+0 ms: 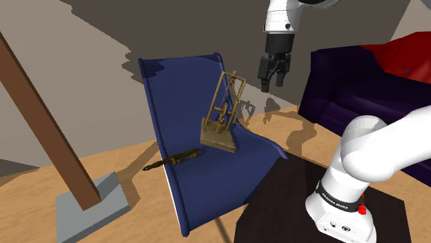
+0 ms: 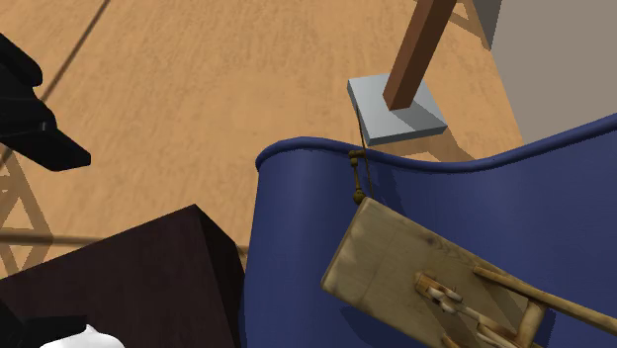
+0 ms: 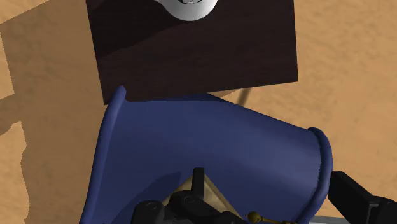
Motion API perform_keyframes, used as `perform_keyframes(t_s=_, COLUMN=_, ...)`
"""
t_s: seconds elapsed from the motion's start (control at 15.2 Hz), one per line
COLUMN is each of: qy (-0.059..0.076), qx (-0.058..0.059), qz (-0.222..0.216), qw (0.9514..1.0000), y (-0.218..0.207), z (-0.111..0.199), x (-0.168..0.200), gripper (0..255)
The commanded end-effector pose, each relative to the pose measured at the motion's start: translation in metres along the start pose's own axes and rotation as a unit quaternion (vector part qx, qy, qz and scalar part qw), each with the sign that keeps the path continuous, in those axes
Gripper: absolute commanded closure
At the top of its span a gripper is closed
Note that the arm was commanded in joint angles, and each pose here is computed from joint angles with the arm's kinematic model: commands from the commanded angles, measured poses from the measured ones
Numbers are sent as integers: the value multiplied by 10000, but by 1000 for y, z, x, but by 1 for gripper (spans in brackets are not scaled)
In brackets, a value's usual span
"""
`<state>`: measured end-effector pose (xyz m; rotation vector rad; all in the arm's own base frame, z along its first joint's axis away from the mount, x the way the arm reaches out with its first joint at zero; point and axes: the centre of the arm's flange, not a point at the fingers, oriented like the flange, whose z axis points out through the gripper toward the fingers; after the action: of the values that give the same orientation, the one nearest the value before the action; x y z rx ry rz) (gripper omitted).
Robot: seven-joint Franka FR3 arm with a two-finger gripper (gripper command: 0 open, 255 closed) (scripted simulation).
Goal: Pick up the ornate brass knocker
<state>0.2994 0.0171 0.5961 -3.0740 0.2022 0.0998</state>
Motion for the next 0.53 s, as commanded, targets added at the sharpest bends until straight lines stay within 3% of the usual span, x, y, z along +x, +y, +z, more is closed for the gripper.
perform_keyframes(t_s=0.0, qy=0, qx=0, qz=0, qw=10000, y=0, z=0, x=0, gripper=0)
perform_keyframes(t_s=0.46, qy=-13, qx=-418, qz=-858, qw=9954, y=-33, z=52, x=73, gripper=0)
